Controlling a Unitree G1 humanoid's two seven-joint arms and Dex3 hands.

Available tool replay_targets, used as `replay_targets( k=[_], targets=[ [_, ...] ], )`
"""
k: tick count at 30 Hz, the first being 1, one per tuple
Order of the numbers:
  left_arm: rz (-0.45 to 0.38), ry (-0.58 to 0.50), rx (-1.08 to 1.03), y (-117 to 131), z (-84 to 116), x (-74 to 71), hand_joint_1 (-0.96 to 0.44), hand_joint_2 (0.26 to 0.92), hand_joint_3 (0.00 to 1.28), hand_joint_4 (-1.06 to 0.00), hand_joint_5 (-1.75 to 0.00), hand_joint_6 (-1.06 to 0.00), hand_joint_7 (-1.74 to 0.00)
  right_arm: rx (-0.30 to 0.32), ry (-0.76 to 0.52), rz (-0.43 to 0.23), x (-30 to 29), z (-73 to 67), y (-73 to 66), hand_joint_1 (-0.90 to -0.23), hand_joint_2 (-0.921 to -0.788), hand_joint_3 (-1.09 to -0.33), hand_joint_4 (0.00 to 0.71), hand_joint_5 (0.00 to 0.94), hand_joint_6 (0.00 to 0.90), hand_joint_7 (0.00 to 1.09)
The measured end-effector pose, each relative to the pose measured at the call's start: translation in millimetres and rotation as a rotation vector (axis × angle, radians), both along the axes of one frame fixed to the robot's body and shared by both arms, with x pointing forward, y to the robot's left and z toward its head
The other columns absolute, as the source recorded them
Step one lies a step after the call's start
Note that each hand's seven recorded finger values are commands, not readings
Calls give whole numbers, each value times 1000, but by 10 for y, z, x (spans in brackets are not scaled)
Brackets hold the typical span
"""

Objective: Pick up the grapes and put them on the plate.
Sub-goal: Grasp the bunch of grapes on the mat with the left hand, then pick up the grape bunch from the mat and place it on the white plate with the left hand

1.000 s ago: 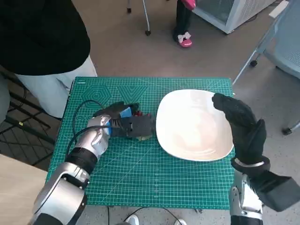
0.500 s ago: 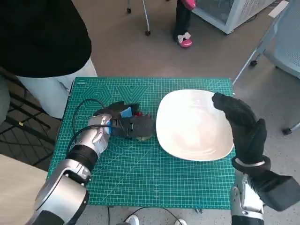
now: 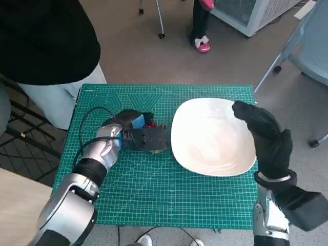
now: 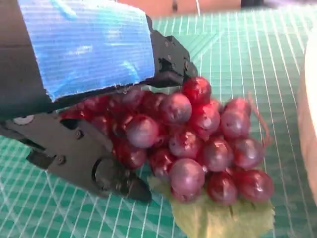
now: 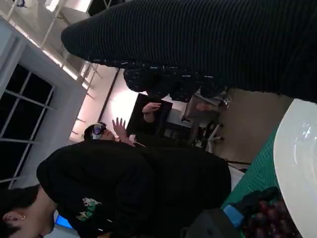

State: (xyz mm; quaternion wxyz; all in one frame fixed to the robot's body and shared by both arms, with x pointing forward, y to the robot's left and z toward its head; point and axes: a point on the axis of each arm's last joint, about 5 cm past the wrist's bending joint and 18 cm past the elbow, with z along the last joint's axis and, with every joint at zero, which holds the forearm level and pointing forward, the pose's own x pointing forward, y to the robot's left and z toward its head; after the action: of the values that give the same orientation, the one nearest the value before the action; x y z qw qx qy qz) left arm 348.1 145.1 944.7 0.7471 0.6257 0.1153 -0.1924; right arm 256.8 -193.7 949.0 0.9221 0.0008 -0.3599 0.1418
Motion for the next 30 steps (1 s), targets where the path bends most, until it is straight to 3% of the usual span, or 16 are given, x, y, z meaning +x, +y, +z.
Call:
replay_targets(
  k=[10, 30],
  targets=[
    [-9, -38, 30, -9, -13, -5, 354, 921, 288, -440, -1488, -834, -109, 2, 3, 1, 7, -3, 0, -626, -921, -803, 377, 0, 132, 169],
    [-8, -27, 29, -5, -11, -3, 353, 921, 262, -470, -1448, -874, -120, -1, 0, 8, 21, 12, 2, -627, -921, -806, 376, 0, 128, 175]
  ],
)
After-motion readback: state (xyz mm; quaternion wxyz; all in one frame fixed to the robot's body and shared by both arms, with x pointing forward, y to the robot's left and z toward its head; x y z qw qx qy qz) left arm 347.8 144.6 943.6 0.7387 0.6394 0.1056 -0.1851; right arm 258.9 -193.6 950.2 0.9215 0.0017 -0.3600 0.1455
